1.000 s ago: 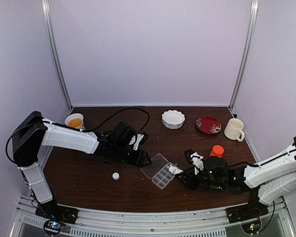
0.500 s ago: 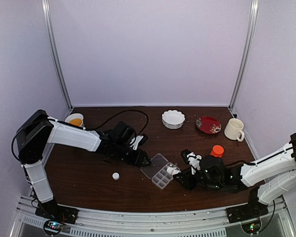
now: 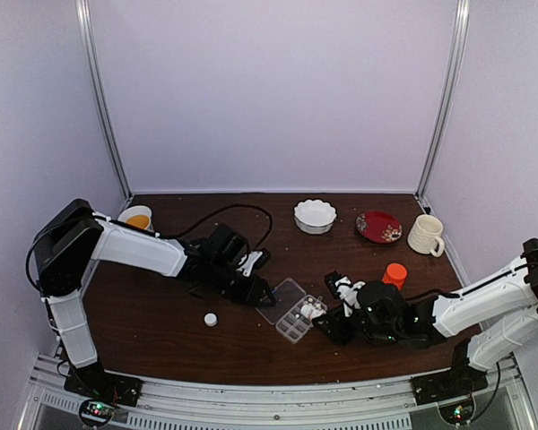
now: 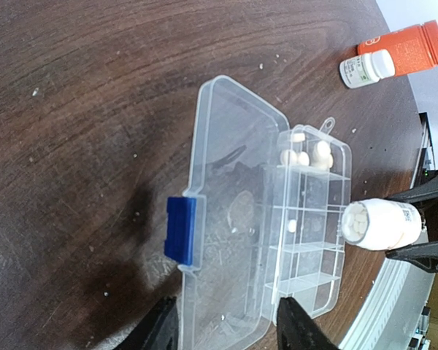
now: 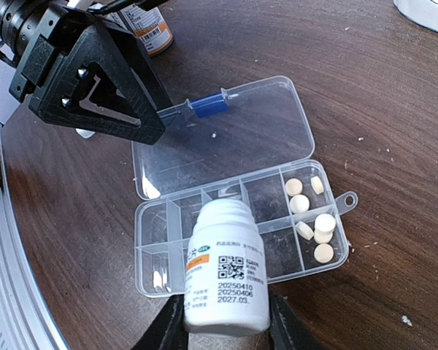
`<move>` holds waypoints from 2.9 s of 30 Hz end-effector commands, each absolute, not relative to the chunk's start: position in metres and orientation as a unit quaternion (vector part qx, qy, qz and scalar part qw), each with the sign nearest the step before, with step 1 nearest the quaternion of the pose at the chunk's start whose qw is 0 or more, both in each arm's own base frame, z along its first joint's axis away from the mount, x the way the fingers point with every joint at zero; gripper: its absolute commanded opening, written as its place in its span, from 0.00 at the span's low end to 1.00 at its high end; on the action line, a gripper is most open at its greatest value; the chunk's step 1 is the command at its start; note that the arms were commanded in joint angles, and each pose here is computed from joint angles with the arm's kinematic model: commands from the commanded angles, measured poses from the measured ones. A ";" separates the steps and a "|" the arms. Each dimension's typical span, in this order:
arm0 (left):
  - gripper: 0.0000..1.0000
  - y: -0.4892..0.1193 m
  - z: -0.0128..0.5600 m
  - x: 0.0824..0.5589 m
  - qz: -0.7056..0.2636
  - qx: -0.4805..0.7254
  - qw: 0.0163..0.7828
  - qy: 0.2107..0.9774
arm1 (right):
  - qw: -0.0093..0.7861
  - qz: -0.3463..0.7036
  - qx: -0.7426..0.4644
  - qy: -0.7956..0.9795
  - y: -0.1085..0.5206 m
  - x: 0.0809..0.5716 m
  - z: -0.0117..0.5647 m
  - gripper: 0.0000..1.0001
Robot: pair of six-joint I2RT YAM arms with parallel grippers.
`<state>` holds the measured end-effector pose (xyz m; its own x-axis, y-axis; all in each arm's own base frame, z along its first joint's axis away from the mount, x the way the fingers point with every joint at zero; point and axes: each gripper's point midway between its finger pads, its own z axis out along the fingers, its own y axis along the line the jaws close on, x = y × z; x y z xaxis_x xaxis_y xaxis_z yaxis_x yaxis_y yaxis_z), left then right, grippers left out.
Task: Sort the pills into containers
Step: Pour the pill into the compartment of the pill container.
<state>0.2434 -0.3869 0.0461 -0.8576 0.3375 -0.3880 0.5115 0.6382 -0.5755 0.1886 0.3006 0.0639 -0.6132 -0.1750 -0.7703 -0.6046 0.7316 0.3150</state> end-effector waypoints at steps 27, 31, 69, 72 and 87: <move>0.47 -0.387 0.046 0.247 -0.350 0.241 0.127 0.896 | 0.372 0.285 -0.232 0.852 0.312 0.195 0.072 0.00; 0.46 -0.387 0.047 0.247 -0.349 0.242 0.128 0.896 | 0.374 0.291 -0.233 0.849 0.312 0.193 0.074 0.00; 0.46 -0.385 0.055 0.250 -0.340 0.246 0.135 0.898 | 0.373 0.295 -0.227 0.850 0.294 0.184 0.073 0.00; 0.46 -0.386 0.055 0.250 -0.340 0.246 0.136 0.897 | 0.370 0.292 -0.227 0.852 0.292 0.182 0.069 0.00; 0.46 -0.384 0.056 0.250 -0.336 0.245 0.137 0.899 | 0.356 0.313 -0.232 0.850 0.293 0.173 0.064 0.00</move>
